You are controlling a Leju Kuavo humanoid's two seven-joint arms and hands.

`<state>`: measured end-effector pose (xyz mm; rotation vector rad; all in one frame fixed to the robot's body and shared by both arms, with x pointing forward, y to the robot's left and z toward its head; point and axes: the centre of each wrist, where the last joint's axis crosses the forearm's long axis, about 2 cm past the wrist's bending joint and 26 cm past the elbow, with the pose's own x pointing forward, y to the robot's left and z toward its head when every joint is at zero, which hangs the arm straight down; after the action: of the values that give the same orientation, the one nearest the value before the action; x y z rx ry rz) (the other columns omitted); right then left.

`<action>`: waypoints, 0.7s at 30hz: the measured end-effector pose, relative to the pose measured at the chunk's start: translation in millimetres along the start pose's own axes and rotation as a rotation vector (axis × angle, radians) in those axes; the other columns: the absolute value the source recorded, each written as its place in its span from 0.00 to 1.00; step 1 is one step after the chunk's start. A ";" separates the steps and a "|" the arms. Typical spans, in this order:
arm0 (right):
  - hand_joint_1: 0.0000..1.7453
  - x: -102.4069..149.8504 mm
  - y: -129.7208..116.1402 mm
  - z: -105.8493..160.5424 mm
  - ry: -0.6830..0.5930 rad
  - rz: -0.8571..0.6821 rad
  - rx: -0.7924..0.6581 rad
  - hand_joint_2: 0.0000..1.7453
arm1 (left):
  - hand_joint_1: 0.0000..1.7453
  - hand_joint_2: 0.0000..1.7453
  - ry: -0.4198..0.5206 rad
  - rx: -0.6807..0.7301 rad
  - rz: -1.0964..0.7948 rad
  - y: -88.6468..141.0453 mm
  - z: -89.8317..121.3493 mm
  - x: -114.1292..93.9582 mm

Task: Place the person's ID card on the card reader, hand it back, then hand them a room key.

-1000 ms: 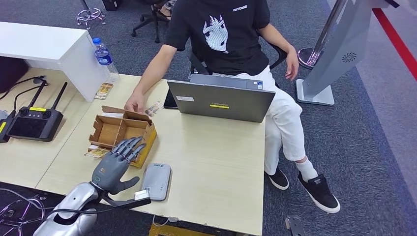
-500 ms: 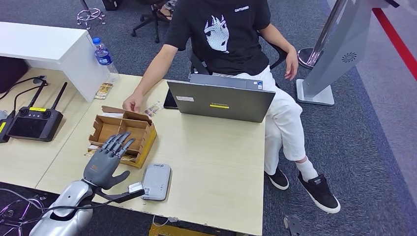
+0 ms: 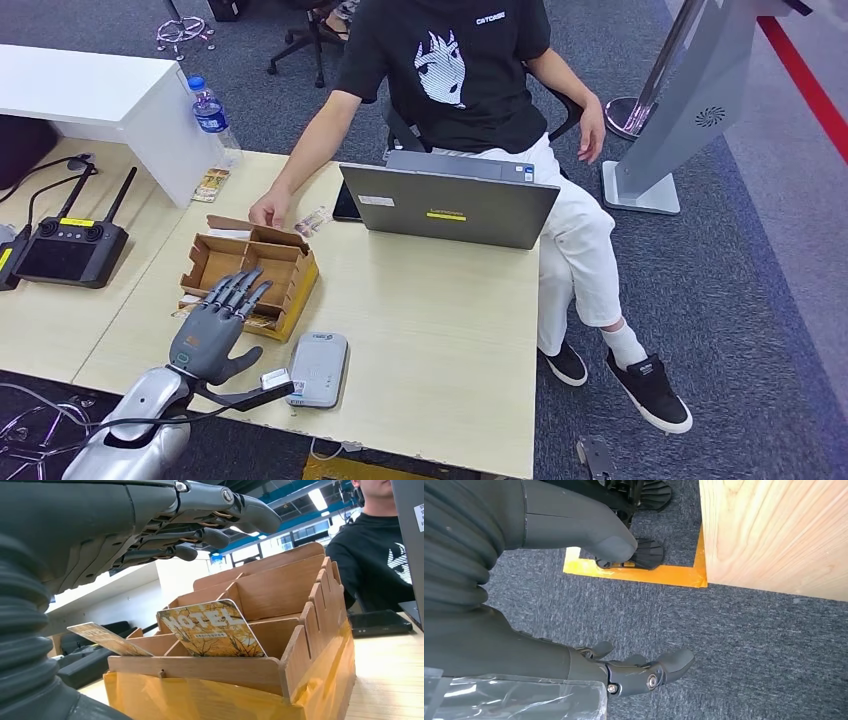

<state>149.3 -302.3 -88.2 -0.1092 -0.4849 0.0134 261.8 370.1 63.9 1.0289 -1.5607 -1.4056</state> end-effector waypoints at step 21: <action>0.00 1.0 -0.5 -0.2 0.006 0.025 -0.015 1.00 | 0.97 1.00 0.001 -0.008 0.019 -1.7 2.4 0.2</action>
<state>150.3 -302.7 -87.9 -0.1297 -0.4778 0.0341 259.6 370.6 62.0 1.0076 -1.5584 -1.3971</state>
